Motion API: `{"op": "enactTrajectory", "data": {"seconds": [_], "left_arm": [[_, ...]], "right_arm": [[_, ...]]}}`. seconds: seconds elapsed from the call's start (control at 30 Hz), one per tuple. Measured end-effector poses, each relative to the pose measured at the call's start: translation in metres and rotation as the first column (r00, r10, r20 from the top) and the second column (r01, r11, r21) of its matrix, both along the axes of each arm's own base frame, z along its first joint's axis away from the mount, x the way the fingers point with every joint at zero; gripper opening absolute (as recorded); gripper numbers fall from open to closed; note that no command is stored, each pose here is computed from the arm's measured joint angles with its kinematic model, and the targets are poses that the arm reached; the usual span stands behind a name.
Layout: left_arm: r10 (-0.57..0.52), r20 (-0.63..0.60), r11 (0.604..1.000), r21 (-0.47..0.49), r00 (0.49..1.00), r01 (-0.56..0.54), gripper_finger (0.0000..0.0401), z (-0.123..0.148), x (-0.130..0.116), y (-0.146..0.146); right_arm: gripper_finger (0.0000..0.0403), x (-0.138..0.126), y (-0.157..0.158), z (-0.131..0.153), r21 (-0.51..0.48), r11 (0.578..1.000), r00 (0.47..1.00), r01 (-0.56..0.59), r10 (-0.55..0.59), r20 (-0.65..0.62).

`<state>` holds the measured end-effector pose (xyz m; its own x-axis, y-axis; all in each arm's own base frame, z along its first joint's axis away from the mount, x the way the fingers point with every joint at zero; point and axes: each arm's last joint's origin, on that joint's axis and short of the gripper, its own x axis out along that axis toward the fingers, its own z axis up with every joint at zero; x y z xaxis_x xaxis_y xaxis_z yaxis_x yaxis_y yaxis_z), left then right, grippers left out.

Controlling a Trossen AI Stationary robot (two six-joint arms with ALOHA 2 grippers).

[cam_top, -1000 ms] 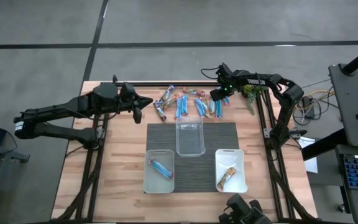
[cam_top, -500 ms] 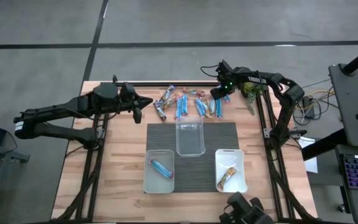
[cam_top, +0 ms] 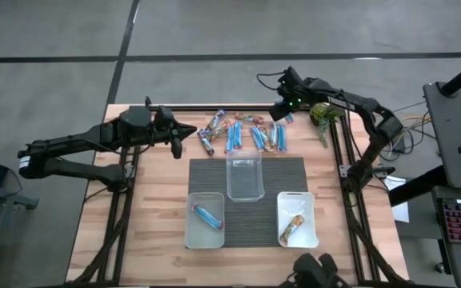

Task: Pick and place Granola Bars by type
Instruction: Put the red granola bar into the gray bin

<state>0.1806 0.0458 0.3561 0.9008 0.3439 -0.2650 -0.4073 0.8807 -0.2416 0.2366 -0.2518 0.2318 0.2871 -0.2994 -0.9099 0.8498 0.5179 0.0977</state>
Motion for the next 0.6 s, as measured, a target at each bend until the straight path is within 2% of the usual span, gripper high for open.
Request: {"op": "enactTrajectory", "data": {"seconds": [0.27,0.6], "left_arm": [[0.0,0.0,1.0,0.001,1.0,0.0,0.0,0.0,0.0,0.0],[0.0,0.0,1.0,0.001,1.0,0.0,0.0,0.0,0.0,0.0]], "right_arm": [[0.0058,0.006,0.035,0.045,-0.101,0.992,0.991,-0.079,0.089,0.101],[0.0058,-0.003,0.073,0.088,-0.193,0.974,0.969,-0.117,0.155,0.193]]}}
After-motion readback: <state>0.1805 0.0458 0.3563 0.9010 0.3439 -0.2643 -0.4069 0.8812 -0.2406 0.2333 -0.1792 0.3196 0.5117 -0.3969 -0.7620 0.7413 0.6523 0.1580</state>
